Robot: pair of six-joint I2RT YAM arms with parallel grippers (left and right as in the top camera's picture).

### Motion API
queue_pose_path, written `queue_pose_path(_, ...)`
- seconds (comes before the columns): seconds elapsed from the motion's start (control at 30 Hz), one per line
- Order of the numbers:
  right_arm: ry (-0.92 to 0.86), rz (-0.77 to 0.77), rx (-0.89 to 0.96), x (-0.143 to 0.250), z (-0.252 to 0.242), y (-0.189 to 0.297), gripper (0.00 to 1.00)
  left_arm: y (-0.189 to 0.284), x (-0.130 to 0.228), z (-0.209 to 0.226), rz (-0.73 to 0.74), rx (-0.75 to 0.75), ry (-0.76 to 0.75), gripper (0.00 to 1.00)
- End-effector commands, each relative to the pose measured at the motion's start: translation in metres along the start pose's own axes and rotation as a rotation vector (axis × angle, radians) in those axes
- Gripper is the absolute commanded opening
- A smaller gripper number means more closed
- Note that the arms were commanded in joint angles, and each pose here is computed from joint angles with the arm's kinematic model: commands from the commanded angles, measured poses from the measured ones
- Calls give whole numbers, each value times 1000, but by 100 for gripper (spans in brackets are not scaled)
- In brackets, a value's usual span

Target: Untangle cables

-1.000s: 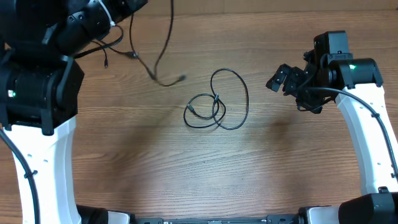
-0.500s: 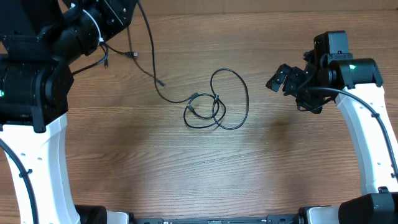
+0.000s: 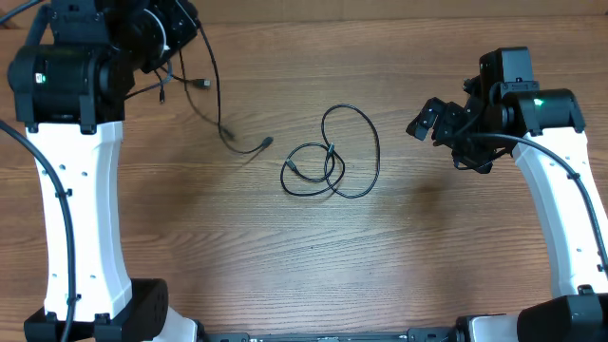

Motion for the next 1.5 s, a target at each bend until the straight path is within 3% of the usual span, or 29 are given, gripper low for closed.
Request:
queue_pose_path(0.0, -5, -9, 9, -2, -1, 1, 100, -3, -27, 29, -55, -97, 33, 4)
queue_pose_path(0.37, -5, -9, 9, -2, -1, 1, 100, -14, -84, 134, -79, -361, 231, 4)
queue_pose_path(0.57, -5, -9, 9, -2, -1, 1, 100, -18, -121, 200, -213, -596, 297, 4)
queue_pose_path(0.77, -5, -9, 9, -2, -1, 1, 100, -26, -160, 244, -307, -710, 181, 4)
queue_pose_path(0.9, -5, -9, 9, -2, -1, 1, 100, -20, -181, 282, -372, -798, 222, 4)
queue_pose_path(1.13, -5, -9, 9, -2, -1, 1, 100, -14, -207, 333, -380, -870, 164, 4)
queue_pose_path(1.17, -5, -9, 9, -2, -1, 1, 100, -17, -207, 345, -363, -873, 182, 8)
queue_pose_path(1.23, -5, -9, 9, -2, -1, 1, 100, -27, -205, 362, -314, -846, 214, 60)
queue_pose_path(1.27, -5, -9, 9, -2, -1, 1, 100, -32, -204, 367, -293, -832, 224, 80)
queue_pose_path(1.3, -5, -9, 9, -2, -1, 1, 100, -38, -202, 372, -267, -820, 234, 87)
queue_pose_path(1.47, -5, -9, 9, -2, -1, 1, 100, -47, -196, 373, -218, -779, 249, 86)
Point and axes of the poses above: each gripper's point midway between its finger pads, its own y axis back along the fingers, its own z axis along the line the jaws close on, x = y × z, the point moved 6 cm from there along y, back along the fingers, and after that the axes turned 11 degrees about y, right-handed, at the moved point
